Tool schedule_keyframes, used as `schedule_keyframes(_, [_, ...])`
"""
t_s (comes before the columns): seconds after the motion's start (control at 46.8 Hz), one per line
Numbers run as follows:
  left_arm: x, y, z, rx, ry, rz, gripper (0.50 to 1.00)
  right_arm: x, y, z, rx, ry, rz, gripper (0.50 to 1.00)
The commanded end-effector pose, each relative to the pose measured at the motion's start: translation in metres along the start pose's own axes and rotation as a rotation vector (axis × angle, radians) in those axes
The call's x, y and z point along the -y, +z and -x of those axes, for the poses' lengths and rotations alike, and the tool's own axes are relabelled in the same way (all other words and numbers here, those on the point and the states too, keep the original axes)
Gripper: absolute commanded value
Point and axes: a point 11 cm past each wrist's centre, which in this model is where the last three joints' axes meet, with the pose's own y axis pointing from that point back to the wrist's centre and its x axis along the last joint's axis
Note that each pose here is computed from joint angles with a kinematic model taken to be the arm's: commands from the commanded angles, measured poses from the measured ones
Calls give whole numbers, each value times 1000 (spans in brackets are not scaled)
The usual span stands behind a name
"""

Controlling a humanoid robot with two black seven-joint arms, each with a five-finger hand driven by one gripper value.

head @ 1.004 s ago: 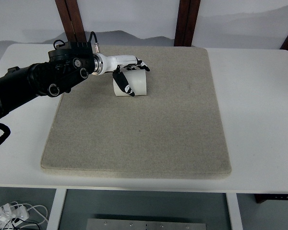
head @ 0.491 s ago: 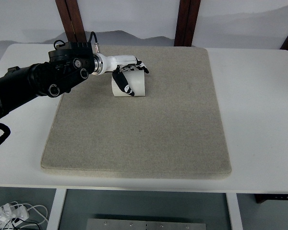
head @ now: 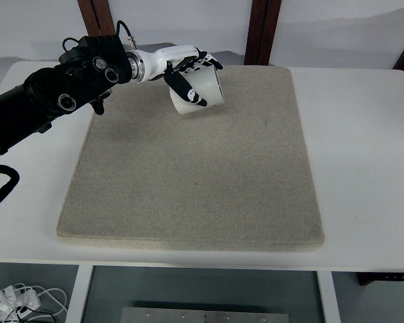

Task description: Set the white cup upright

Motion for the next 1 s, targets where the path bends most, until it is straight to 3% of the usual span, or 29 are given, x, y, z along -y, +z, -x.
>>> schedule_keyframes(0.0, [-1,0,0,-120,4,45,500,0,0,0,-1,0,0,952])
schedule_keyframes(0.235, [-7,3,-10,-295,17,177,500,0,0,0,1,0,0,952])
schedule_keyframes(0.491, [-19,-25,-21,-439,63,261,500,0,0,0,-1,0,0,952])
schedule_keyframes(0.983, [-33,-53,-9,-635,147,434,500,0,0,0,1,0,0,952])
